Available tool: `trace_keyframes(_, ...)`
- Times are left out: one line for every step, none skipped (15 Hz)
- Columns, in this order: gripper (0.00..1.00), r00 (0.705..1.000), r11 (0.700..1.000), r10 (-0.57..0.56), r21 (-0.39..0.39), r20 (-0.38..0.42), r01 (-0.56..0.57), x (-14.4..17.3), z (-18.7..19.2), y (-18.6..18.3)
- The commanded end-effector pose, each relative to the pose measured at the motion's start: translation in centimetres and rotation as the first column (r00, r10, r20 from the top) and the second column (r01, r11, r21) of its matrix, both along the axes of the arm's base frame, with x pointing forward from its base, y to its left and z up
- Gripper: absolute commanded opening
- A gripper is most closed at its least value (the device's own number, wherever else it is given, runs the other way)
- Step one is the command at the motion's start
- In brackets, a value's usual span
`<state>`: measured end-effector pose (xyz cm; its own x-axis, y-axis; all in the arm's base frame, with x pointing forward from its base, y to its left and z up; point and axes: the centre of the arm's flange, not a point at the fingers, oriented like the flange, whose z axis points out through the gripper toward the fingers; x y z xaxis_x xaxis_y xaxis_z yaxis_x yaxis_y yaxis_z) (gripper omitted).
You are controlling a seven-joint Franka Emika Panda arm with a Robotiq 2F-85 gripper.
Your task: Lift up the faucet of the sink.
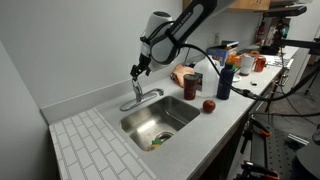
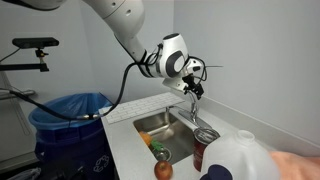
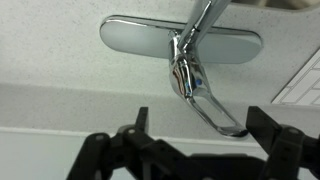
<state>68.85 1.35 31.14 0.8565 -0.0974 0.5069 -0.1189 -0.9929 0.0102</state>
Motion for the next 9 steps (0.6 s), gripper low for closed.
trace_keyframes(1.00,0.998,1.000,-0.016,-0.006,0.058,0.017,1.1,0.4,0.6)
trace_keyframes(1.00,0.998,1.000,-0.016,-0.010,0.059,0.017,1.2,0.5,0.6)
trace_keyframes(1.00,0.998,1.000,-0.016,-0.015,0.061,0.017,1.2,0.5,0.5)
trace_keyframes(1.00,0.998,1.000,-0.017,-0.022,0.064,0.019,1.3,0.6,0.4)
trace_keyframes(1.00,0.998,0.999,-0.019,-0.029,0.066,0.021,1.3,0.7,0.3)
trace_keyframes(1.00,0.997,0.999,-0.023,-0.037,0.071,0.026,1.4,0.8,0.1)
trace_keyframes(1.00,0.996,0.998,-0.027,-0.046,0.080,0.031,1.5,1.0,-0.1)
trace_keyframes(1.00,0.996,0.998,-0.028,-0.054,0.087,0.033,1.5,1.1,-0.3)
trace_keyframes(1.00,0.995,0.997,-0.031,-0.062,0.091,0.037,1.6,1.2,-0.5)
